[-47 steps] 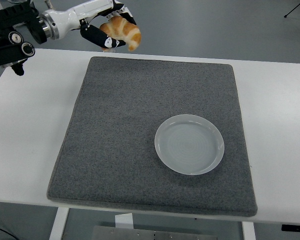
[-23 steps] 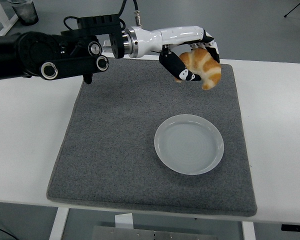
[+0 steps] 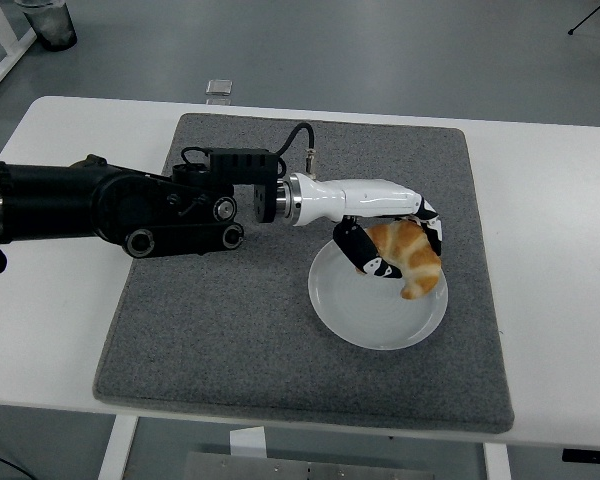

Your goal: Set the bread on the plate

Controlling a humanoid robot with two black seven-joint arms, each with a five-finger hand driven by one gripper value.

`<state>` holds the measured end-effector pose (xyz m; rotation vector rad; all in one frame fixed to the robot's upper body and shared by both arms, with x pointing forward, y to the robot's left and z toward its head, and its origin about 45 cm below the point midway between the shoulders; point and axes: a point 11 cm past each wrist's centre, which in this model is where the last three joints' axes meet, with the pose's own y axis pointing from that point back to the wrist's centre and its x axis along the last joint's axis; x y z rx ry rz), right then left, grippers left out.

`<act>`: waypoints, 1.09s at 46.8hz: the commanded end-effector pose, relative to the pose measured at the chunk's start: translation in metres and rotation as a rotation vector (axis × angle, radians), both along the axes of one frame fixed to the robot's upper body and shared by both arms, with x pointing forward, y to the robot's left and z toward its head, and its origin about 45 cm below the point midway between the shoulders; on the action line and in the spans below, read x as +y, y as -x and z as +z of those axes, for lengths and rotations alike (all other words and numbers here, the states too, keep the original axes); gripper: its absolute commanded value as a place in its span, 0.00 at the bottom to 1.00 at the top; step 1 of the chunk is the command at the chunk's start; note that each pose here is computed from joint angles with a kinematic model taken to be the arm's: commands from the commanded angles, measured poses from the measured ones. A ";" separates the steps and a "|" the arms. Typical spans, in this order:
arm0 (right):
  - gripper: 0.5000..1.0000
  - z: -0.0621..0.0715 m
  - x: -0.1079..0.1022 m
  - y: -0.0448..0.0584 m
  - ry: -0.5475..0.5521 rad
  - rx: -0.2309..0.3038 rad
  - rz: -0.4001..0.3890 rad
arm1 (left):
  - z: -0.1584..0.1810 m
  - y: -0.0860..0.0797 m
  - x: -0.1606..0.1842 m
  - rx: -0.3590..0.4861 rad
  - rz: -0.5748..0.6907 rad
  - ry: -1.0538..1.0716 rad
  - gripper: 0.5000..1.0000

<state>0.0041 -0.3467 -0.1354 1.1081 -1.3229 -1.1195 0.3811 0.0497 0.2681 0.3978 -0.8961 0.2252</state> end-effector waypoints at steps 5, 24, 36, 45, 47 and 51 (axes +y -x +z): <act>0.90 0.000 0.000 0.000 0.000 0.000 -0.001 | -0.012 0.002 0.002 -0.025 -0.002 -0.011 0.00; 0.90 0.000 0.000 0.000 0.000 0.000 0.000 | -0.058 0.002 -0.003 -0.041 0.036 -0.025 0.00; 0.91 0.000 0.000 0.000 0.000 0.000 0.000 | -0.068 -0.002 0.003 -0.031 0.068 -0.031 0.00; 0.90 0.000 0.000 0.000 0.000 0.000 0.000 | -0.076 -0.002 0.009 -0.015 0.089 -0.036 0.00; 0.90 0.000 0.000 0.000 0.000 0.000 0.000 | -0.076 -0.002 0.009 -0.011 0.091 -0.032 0.00; 0.90 0.000 0.000 0.000 0.000 0.000 0.000 | -0.075 -0.003 0.010 -0.008 0.098 -0.029 0.00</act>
